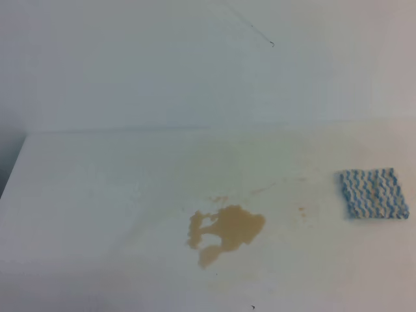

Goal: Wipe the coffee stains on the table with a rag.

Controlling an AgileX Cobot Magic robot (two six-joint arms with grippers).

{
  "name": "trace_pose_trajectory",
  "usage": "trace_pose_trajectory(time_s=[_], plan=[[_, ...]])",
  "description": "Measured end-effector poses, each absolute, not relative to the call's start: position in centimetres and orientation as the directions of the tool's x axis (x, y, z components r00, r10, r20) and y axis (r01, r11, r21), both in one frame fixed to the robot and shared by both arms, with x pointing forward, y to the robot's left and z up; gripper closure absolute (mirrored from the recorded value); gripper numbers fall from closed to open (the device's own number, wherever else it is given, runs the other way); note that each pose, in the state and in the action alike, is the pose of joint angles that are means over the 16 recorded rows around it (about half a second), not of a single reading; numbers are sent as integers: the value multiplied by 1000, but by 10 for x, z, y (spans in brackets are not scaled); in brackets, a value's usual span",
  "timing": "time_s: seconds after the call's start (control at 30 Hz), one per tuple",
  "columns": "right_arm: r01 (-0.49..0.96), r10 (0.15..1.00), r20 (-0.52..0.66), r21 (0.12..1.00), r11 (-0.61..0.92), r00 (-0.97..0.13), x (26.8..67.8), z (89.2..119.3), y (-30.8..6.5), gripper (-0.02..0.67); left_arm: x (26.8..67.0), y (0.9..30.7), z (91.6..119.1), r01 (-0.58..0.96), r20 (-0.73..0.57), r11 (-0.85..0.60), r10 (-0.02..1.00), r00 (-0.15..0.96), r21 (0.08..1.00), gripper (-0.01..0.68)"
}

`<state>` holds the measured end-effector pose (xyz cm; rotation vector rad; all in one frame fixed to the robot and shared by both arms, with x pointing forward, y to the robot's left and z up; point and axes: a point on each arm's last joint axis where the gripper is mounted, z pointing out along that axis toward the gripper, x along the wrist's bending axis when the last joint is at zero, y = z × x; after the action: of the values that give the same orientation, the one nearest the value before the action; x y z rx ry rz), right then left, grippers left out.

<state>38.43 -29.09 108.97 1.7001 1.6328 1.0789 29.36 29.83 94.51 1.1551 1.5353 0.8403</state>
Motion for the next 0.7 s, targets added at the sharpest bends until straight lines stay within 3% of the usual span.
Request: trace_pose_trajectory(time_s=[0.27,0.7], plan=[[659,963,217,750,-60,-160,436,1085,-285,609,294,298,945,261,-301,303,952,-47,917,672],[836,945,280,548,-13,-169,549,1061,-278,360,294,298,945,261,-301,303,952,-47,917,672]])
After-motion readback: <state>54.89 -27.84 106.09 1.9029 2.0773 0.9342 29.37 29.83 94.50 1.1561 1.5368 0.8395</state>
